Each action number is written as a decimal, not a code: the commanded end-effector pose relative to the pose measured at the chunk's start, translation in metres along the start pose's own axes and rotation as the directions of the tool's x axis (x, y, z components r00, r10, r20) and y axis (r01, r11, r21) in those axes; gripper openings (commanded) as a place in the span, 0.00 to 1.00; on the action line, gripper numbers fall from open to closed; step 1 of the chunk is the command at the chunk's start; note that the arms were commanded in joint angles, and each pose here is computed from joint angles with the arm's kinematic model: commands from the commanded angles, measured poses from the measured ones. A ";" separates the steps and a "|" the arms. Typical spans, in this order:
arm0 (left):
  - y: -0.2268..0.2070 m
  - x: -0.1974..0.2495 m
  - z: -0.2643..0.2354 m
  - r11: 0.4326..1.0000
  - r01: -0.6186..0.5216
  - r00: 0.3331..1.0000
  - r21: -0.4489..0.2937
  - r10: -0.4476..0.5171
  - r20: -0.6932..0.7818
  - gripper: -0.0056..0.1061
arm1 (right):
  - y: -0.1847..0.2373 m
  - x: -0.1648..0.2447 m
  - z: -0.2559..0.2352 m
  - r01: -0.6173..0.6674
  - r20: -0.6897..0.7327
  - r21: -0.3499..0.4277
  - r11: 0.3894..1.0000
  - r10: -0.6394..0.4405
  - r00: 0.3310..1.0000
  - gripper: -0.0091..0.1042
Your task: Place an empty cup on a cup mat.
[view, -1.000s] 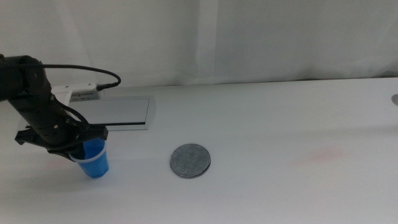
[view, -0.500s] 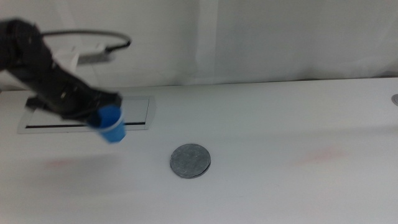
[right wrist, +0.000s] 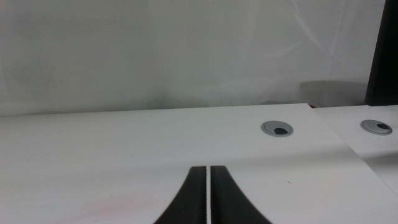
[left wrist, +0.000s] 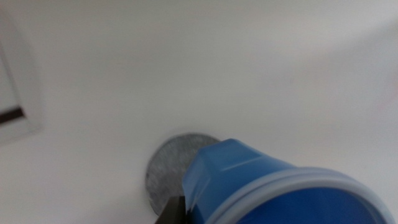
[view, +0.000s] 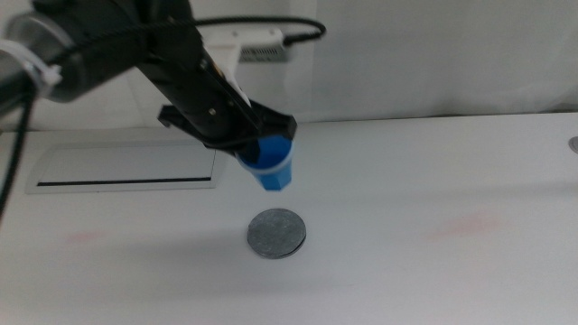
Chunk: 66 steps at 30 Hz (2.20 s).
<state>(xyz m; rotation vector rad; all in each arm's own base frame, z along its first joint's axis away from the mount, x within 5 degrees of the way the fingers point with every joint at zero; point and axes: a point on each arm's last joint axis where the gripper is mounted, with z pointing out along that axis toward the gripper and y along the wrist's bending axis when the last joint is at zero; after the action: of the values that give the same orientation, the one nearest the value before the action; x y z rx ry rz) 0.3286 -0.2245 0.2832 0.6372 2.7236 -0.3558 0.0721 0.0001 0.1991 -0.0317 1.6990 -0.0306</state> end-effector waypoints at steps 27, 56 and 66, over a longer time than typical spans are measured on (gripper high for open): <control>-0.007 0.016 0.098 1.000 0.024 0.963 -0.014 -0.027 -0.266 0.02 | 0.001 0.013 0.001 0.008 -0.031 -0.003 1.000 -0.008 0.999 0.06; -0.002 0.014 0.105 0.998 -0.006 0.972 -0.055 -0.007 -0.235 0.88 | 0.001 0.013 0.001 0.008 -0.031 -0.003 1.000 -0.008 0.999 0.06; 0.000 0.010 0.093 0.996 -0.039 0.980 -0.083 0.022 -0.200 0.88 | 0.001 0.013 0.001 0.008 -0.031 -0.003 1.000 -0.008 0.999 0.06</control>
<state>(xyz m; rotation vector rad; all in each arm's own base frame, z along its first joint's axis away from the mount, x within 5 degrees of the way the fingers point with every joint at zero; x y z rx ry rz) 0.3441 -0.2491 0.1831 0.7335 2.9294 -0.1710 0.0721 0.0001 0.1991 -0.0330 1.6990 -0.0317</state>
